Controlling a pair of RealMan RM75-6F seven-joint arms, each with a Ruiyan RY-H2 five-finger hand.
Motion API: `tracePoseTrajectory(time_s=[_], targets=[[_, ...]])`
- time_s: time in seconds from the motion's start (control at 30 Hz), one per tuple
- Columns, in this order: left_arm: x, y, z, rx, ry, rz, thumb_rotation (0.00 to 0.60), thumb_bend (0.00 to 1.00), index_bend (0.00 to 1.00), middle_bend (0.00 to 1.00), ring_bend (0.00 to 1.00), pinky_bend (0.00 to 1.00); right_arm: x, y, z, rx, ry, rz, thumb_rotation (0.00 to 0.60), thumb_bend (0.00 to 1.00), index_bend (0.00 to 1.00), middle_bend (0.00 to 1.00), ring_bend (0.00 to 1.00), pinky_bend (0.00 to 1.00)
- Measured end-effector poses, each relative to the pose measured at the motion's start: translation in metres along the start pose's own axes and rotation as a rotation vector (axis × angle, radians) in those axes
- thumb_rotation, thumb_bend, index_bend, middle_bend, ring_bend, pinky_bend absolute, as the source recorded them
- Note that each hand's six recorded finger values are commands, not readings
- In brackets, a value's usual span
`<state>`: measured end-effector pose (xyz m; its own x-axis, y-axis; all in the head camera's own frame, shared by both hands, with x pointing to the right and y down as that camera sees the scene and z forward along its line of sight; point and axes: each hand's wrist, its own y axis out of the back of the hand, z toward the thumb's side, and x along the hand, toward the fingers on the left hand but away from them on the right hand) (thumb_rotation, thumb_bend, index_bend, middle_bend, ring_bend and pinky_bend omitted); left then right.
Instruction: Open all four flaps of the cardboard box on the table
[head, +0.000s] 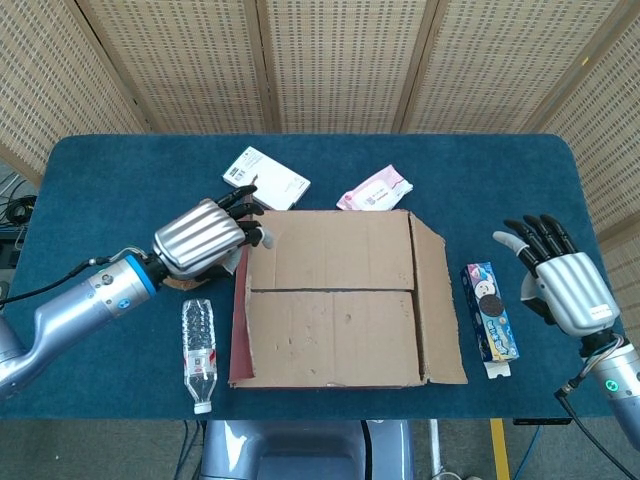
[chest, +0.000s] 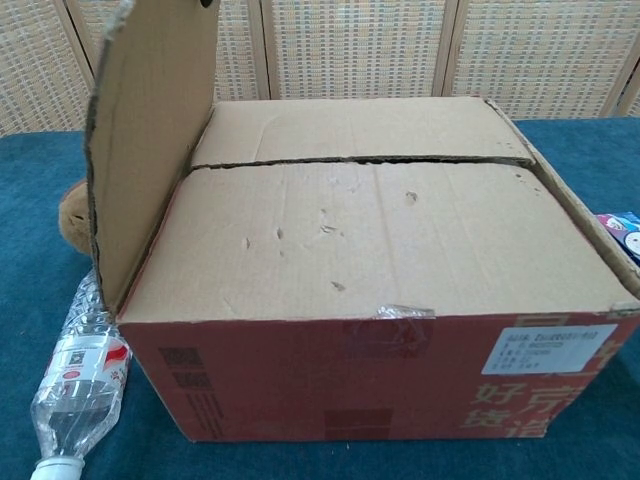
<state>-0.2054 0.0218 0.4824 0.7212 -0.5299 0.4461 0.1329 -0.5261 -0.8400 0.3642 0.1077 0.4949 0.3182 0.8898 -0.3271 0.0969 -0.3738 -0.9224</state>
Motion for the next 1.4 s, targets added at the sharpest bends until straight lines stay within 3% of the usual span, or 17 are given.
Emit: tracePoseTrajectory(time_s=[0.27,0.57,0.63,0.8,0.97,1.07,1.23,1.4], targets=[[-0.024,0.011,-0.013,0.011,0.033,0.016,0.515,0.94,0.34,0.44,0.20,0.00,-0.001,0.004,0.003,0.011,0.007,-0.003,0.600,1.00,0.15,0.11,0.00,0.04],[-0.058,0.003,-0.040,0.023,0.129,-0.043,0.514,0.92,0.34,0.47,0.23,0.00,-0.003,0.005,0.008,0.018,0.018,-0.003,0.600,1.00,0.15,0.11,0.00,0.04],[-0.062,0.001,-0.045,0.016,0.146,-0.046,0.514,0.86,0.34,0.47,0.23,0.00,-0.003,0.005,0.008,0.019,0.020,-0.003,0.600,1.00,0.15,0.11,0.00,0.04],[-0.067,-0.003,-0.055,0.012,0.179,-0.031,0.515,0.60,0.34,0.43,0.20,0.00,-0.003,0.004,0.010,0.015,0.022,-0.002,0.600,1.00,0.15,0.11,0.00,0.04],[-0.065,-0.008,-0.058,0.052,0.201,0.012,0.515,0.38,0.24,0.25,0.08,0.00,-0.003,0.004,0.011,0.011,0.023,-0.003,0.600,1.00,0.15,0.11,0.00,0.04],[-0.063,-0.015,-0.056,0.064,0.217,0.033,0.515,0.31,0.17,0.17,0.01,0.00,-0.002,0.004,0.011,0.011,0.024,-0.005,0.600,1.00,0.15,0.11,0.00,0.04],[-0.058,-0.026,-0.050,0.048,0.235,0.045,0.515,0.21,0.08,0.06,0.00,0.00,-0.001,0.004,0.011,0.005,0.023,-0.009,0.600,1.00,0.15,0.11,0.00,0.04],[-0.048,-0.040,-0.041,0.016,0.237,0.044,0.515,0.21,0.00,0.00,0.00,0.00,0.000,0.003,0.010,0.000,0.019,-0.008,0.600,1.00,0.15,0.11,0.00,0.04]])
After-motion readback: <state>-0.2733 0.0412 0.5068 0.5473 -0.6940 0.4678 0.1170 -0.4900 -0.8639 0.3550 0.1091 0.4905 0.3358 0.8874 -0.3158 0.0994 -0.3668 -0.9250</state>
